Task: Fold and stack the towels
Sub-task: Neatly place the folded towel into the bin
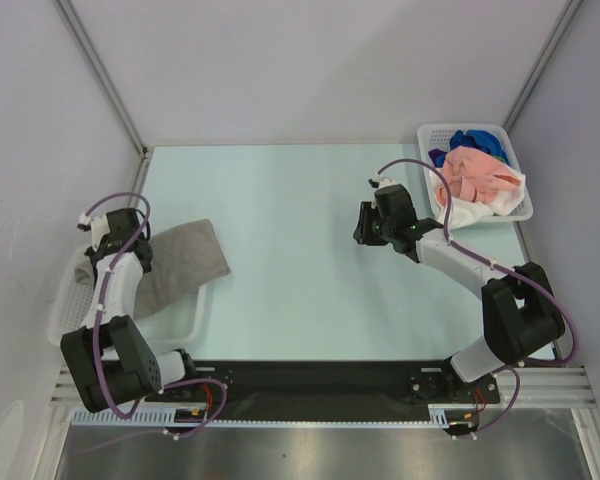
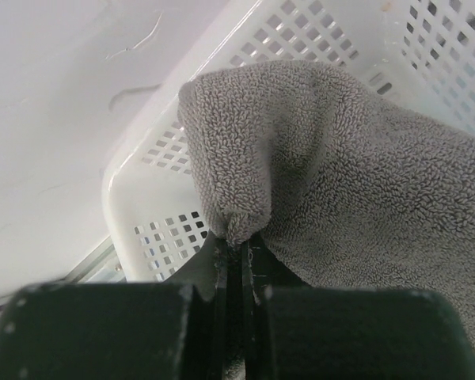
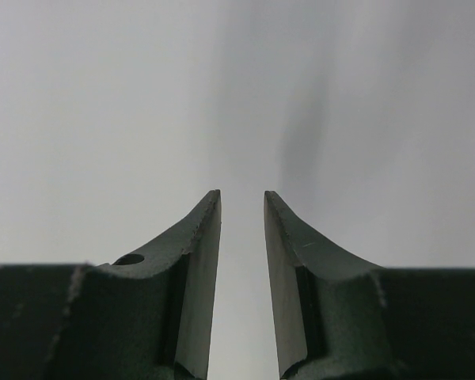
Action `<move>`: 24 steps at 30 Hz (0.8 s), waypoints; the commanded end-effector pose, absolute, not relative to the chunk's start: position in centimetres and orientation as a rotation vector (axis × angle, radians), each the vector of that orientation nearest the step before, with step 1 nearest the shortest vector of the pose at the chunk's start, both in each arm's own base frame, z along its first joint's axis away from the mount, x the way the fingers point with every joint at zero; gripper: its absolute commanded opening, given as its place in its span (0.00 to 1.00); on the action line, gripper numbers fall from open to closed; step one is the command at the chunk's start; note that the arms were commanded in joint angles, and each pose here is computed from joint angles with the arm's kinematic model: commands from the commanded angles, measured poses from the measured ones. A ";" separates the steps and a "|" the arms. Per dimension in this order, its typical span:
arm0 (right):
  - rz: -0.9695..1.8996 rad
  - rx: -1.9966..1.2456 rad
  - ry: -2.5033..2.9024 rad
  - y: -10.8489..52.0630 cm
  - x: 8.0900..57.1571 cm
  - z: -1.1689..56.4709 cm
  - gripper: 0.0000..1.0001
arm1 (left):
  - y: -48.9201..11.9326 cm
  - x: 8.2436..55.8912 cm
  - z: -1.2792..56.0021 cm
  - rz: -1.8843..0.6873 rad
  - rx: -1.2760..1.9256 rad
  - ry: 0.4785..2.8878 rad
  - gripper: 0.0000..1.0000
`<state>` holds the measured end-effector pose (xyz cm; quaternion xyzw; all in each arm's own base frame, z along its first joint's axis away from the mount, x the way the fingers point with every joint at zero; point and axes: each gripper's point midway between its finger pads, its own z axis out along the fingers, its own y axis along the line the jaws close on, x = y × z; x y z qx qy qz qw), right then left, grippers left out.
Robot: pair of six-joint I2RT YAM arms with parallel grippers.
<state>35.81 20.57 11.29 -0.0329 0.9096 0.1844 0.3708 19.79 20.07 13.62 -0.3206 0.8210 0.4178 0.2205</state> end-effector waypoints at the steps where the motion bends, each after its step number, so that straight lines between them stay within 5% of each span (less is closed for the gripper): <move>1: 0.508 -0.097 2.257 20.7 36.3 13.5 0.34 | 21.0 20.3 15.0 1.146 -0.975 2.195 0.00; 21: 0.519 -0.070 2.256 19.9 36.5 13.4 0.34 | 22.3 19.2 14.2 1.097 -1.132 2.167 0.03; 24: 0.521 -0.071 2.254 19.9 36.5 13.5 0.34 | 22.3 19.1 14.1 1.086 -1.152 2.161 0.14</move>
